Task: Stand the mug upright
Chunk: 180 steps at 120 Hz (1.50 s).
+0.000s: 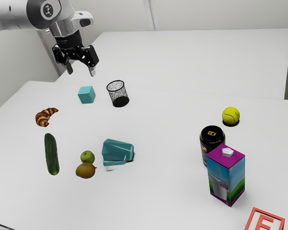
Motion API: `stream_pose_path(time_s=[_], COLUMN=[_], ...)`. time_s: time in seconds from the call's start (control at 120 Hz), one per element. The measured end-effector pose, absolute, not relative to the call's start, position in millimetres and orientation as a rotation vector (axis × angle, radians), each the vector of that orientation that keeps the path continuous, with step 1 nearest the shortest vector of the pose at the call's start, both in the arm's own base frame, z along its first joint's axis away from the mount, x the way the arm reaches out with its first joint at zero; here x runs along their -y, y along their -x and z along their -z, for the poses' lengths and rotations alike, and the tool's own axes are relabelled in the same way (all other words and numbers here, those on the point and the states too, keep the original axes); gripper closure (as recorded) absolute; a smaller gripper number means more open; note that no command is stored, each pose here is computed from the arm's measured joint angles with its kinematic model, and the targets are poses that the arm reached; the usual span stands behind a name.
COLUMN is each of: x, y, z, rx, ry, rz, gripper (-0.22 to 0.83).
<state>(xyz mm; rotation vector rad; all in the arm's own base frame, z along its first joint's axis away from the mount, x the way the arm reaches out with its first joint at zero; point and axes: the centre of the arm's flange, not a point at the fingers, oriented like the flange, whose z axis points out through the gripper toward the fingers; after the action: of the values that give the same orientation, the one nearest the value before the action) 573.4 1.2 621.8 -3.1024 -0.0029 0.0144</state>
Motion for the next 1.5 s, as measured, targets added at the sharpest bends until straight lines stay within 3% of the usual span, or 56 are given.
stream_pose_path(time_s=[0.258, 0.4, 0.733, 1.008, 1.242, 1.5], x=[5, -2, -36, -80, -123, -99], y=[-569, -559, -538, -523, -508, -515], z=[-619, -600, -526, -442, -390, -358], rx=[-0.004, 0.042, 0.227, 0.346, 0.460, 0.322], ry=[3.114, 3.190, 3.385, 3.505, 3.602, 3.720], rz=[-0.029, -0.093, -0.272, -0.445, -0.404, -0.253], gripper=[0.00, 0.00, 0.00, 0.00, 0.00, 0.00])
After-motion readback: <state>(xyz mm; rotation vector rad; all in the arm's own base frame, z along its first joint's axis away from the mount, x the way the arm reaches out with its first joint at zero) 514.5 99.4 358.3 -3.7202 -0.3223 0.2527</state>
